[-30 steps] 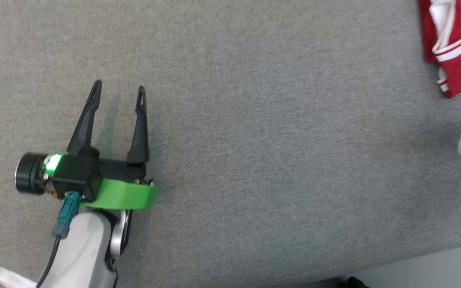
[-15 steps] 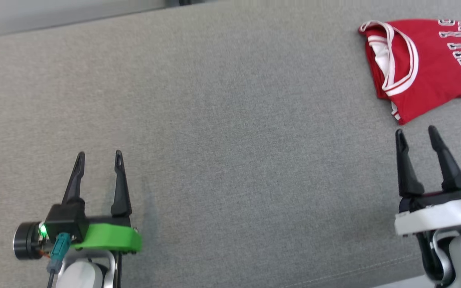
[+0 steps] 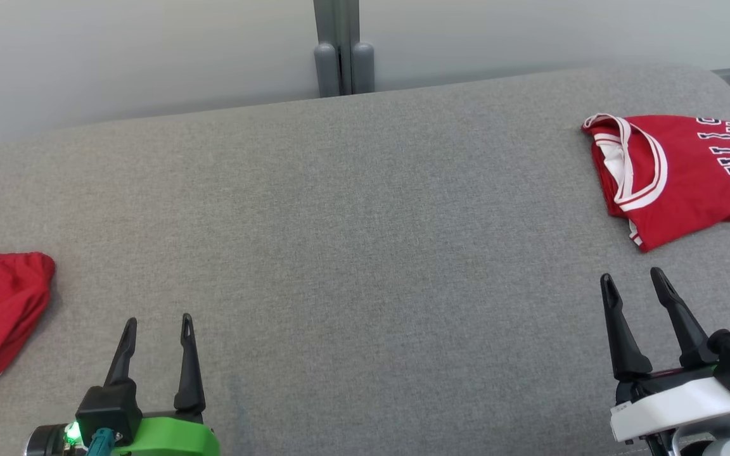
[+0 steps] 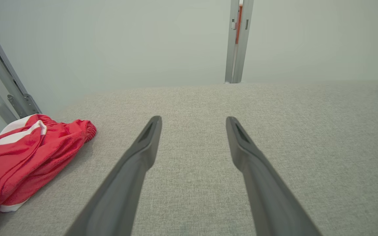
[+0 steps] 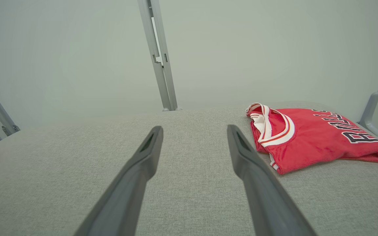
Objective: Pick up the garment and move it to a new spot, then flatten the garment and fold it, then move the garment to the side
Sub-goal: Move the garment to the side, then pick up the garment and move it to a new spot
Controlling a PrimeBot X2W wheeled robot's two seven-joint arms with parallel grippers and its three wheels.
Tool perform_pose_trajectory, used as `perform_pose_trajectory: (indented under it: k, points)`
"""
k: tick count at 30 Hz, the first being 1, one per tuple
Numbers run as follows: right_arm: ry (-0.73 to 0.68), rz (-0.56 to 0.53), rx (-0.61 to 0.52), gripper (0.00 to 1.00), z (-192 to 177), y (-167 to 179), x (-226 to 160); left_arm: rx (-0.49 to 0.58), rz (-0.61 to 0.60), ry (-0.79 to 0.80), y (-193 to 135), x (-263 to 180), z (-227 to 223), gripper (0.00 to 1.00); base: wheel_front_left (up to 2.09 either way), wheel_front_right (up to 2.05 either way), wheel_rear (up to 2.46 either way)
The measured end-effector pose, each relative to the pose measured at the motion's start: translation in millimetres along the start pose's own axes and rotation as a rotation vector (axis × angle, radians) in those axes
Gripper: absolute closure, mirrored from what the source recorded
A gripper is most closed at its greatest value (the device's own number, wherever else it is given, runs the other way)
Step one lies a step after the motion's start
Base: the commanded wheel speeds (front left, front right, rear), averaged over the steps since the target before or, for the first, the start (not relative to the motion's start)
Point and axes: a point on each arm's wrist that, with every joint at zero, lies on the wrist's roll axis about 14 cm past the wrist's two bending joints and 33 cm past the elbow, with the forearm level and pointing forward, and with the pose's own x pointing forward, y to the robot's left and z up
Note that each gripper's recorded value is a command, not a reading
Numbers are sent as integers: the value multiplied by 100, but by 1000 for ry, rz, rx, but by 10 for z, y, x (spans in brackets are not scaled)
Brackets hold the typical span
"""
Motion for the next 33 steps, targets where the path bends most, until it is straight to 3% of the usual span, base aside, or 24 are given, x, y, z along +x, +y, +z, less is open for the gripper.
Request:
perform_pose_trajectory:
  k: [25,33]
  points:
    - [-17,35,-21,0,164,114,-115,-7,38,-46,115,-230,167,0,0,0,0]
    - [0,175,-10,0,132,526,136,-5,147,-92,450,-249,314,0,0,0,0]
